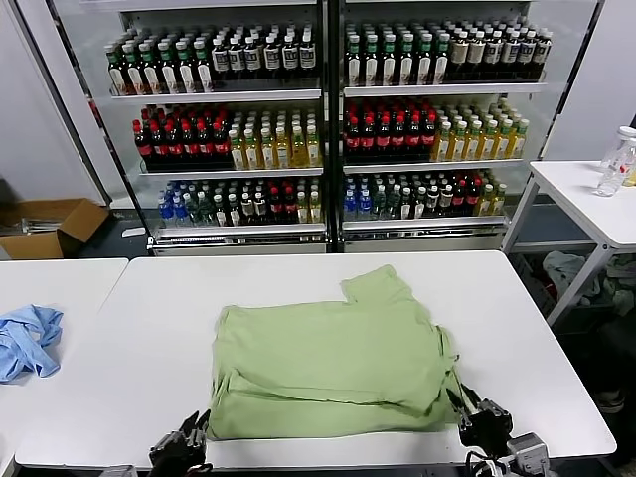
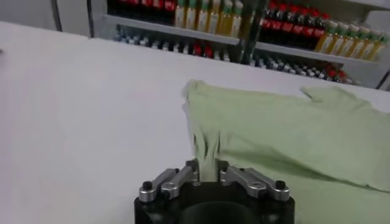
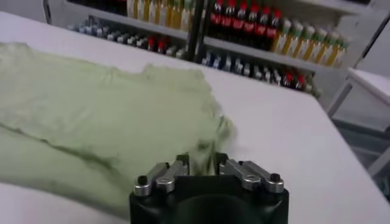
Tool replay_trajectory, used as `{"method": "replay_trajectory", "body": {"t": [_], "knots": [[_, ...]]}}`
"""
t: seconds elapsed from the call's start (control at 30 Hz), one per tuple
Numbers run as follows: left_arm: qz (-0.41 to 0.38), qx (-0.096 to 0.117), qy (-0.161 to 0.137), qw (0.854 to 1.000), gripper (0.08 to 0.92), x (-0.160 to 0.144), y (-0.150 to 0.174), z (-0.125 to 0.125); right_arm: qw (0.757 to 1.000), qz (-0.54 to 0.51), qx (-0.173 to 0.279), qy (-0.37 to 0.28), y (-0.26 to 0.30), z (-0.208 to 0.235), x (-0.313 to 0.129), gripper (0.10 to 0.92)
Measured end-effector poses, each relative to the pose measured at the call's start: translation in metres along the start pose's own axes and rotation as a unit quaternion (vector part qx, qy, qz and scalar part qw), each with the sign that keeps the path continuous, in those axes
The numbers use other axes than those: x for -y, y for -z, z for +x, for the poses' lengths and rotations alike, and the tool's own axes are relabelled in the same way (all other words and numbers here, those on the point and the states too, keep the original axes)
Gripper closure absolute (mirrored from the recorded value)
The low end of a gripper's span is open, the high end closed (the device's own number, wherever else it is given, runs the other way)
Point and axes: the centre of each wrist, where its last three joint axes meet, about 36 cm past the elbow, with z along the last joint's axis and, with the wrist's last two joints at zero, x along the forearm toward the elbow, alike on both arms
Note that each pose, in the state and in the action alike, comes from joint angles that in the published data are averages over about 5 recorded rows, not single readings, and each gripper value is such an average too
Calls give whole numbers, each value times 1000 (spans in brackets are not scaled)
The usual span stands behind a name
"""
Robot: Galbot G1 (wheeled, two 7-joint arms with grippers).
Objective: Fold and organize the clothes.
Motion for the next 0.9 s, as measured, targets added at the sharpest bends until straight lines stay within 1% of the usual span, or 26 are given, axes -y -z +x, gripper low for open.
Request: {"method": "replay_trajectory", "body": {"t": [0.1,0.2,0.3,0.4,0.5,0.6,0.8,0.9], "knots": [[-5,13,1,1000,566,-2,8,1,1000,-12,12,-1,7,-17,5,421],[-8,27,-2,1000,479,-3,17,-5,999,-26,18,-1,13,-44,10,334],[-9,36,-5,999,393,-5,24,-20,999,-39,19,0,19,-79,17,255],[-10,42,-8,999,315,-8,31,-43,999,-50,17,1,25,-117,23,210],[-11,48,-9,999,239,-10,38,-72,998,-58,9,2,31,-156,29,201],[-12,51,-11,999,189,-9,44,-104,998,-64,-1,4,38,-192,32,200],[-24,49,-7,999,177,-5,58,-171,997,-74,-24,9,55,-257,32,200],[-36,46,-1,998,177,-3,65,-200,996,-78,-35,11,65,-284,31,200]]}}
